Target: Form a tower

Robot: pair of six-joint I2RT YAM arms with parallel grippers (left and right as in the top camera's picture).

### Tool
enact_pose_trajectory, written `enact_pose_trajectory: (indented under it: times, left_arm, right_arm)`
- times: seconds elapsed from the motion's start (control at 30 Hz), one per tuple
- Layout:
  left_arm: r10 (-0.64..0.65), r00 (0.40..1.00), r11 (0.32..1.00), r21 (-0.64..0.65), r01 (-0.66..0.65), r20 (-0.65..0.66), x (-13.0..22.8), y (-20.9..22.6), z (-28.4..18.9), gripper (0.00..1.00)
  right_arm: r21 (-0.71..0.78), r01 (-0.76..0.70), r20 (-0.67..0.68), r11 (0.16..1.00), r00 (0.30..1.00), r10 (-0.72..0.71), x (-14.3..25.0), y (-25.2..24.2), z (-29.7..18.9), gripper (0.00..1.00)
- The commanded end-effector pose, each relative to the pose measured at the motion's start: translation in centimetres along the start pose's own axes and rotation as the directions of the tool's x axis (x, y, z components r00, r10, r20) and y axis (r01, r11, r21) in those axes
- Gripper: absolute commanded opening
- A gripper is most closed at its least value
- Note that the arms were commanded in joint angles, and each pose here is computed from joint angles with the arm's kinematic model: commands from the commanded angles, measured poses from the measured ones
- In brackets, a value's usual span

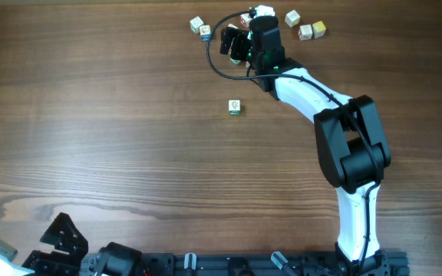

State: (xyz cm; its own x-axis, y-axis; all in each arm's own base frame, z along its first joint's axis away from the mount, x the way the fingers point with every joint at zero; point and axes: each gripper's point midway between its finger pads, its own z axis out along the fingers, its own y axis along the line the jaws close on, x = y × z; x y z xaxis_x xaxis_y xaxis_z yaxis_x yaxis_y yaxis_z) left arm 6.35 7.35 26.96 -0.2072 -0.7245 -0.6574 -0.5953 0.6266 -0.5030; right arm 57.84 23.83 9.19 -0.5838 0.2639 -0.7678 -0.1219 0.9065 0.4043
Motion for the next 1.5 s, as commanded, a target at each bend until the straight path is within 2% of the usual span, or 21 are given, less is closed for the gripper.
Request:
enact_pose_trajectory:
  times: [0.0, 1.47]
  left_arm:
    - [-0.022, 1.000, 1.000, -0.007, 0.022, 0.017, -0.2, 0.2, 0.0, 1.00]
    - [-0.022, 1.000, 1.000, -0.007, 0.022, 0.017, -0.2, 0.2, 0.0, 1.00]
  right_arm:
    - [-0.001, 0.013, -0.002, 1.000, 1.000, -0.013, 0.0, -0.1, 0.4, 1.00]
    - [-0.056, 0.065, -0.004, 0.996, 0.998, -0.065, -0.1, 0.9, 0.3, 1.00]
